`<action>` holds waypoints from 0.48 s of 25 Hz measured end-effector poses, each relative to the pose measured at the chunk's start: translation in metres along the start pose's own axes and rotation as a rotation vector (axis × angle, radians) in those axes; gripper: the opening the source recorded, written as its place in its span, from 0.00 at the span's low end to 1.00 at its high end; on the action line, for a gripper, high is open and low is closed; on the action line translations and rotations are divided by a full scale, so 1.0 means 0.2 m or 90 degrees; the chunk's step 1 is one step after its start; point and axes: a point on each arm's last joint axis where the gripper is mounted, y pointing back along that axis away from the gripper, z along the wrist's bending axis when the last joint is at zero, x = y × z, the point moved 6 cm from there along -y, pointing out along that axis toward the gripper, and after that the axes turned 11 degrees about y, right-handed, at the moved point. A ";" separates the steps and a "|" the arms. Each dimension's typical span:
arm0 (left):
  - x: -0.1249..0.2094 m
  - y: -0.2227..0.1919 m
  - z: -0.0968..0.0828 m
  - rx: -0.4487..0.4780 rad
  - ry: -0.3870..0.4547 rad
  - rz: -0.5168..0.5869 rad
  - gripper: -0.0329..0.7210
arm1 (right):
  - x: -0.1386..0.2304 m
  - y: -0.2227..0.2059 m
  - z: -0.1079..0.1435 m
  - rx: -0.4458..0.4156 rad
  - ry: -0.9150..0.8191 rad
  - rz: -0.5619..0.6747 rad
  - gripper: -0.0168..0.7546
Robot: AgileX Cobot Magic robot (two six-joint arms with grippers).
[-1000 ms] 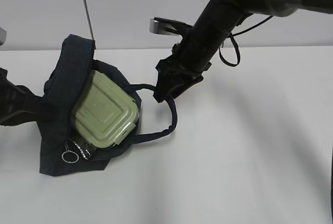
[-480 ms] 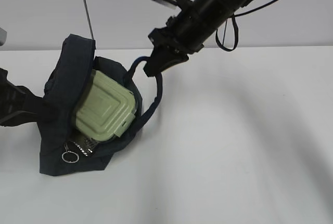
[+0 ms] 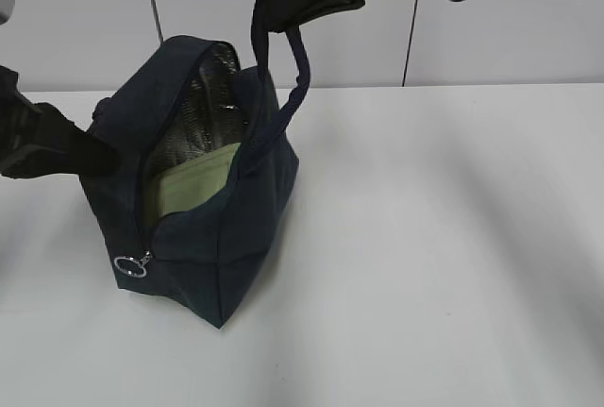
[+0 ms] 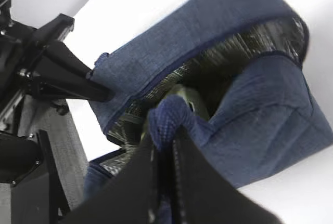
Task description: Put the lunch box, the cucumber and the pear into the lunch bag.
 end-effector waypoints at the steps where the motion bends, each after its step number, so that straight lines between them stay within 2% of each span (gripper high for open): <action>1: -0.01 0.00 -0.01 0.002 0.001 -0.001 0.02 | 0.01 0.02 0.00 0.014 -0.002 0.009 0.04; 6: -0.03 -0.07 -0.04 0.018 -0.004 0.022 0.02 | 0.09 0.06 -0.08 0.088 -0.019 0.082 0.04; 12: -0.11 -0.24 -0.17 0.039 -0.037 0.038 0.02 | 0.15 0.19 -0.22 0.143 -0.070 0.082 0.04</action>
